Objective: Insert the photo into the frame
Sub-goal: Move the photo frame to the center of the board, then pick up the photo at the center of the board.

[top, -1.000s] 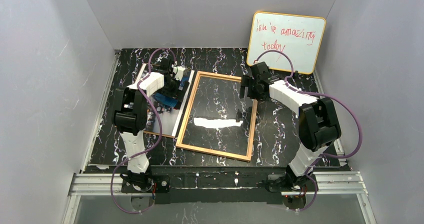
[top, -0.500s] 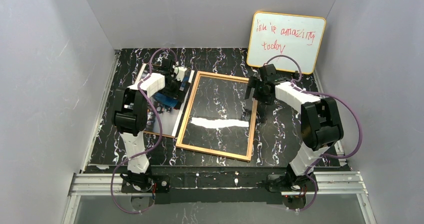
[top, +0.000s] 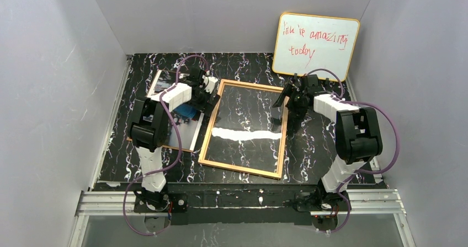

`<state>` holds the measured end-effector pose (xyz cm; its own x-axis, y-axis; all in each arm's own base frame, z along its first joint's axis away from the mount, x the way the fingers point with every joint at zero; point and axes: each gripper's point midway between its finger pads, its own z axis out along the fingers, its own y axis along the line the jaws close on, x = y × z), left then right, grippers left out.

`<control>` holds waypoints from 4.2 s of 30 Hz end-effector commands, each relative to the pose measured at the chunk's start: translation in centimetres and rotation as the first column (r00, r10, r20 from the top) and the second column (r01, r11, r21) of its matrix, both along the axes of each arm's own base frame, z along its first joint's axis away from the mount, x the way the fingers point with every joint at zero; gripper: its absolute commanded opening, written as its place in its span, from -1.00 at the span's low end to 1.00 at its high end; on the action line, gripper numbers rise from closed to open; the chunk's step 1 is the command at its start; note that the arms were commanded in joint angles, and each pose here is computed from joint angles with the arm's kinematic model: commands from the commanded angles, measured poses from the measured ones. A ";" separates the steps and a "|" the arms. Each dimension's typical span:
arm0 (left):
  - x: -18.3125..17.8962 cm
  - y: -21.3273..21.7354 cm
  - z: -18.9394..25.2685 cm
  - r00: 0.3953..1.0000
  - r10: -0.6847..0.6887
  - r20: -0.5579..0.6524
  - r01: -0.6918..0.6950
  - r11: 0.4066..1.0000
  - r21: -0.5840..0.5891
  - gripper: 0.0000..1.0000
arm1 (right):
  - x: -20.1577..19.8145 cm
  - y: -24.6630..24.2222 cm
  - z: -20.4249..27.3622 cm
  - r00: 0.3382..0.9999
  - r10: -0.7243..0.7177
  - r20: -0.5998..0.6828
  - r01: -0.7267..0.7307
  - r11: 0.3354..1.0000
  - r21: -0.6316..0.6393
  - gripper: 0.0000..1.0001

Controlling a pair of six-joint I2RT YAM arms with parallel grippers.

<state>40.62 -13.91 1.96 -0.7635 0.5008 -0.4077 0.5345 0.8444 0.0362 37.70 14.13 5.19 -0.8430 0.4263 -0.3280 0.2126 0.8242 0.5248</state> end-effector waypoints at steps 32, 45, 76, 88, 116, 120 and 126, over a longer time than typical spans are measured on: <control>2.7 24.5 8.5 0.902 0.430 -0.017 -0.427 0.899 0.095 0.96 | -1.8 26.4 13.3 0.922 0.299 0.244 -0.328 0.941 0.087 0.83; -2.3 27.6 1.2 0.869 0.489 -0.078 -0.460 0.855 0.239 0.96 | -2.8 36.0 5.0 0.908 0.397 0.134 -0.408 0.911 0.060 0.77; -6.2 27.8 -2.8 0.892 0.424 -0.159 -0.359 0.876 0.322 0.96 | 1.5 38.1 5.6 0.962 0.205 0.182 -0.264 0.871 0.415 0.68; -6.7 27.6 -3.0 0.897 0.407 -0.171 -0.339 0.883 0.325 0.96 | 0.4 38.7 11.7 0.919 0.228 0.320 -0.374 0.757 0.535 0.58; -7.2 27.6 -2.3 0.907 0.384 -0.173 -0.314 0.891 0.329 0.96 | 1.1 40.3 6.5 0.915 0.299 0.269 -0.393 0.806 0.441 -0.11; -7.4 27.5 -2.4 0.907 0.382 -0.179 -0.312 0.892 0.326 0.96 | 1.2 39.8 5.9 0.923 0.290 0.253 -0.375 0.826 0.420 -0.13; -7.4 27.4 -2.2 0.907 0.382 -0.179 -0.313 0.894 0.321 0.96 | 1.2 39.0 5.1 0.931 0.283 0.231 -0.353 0.857 0.376 -0.30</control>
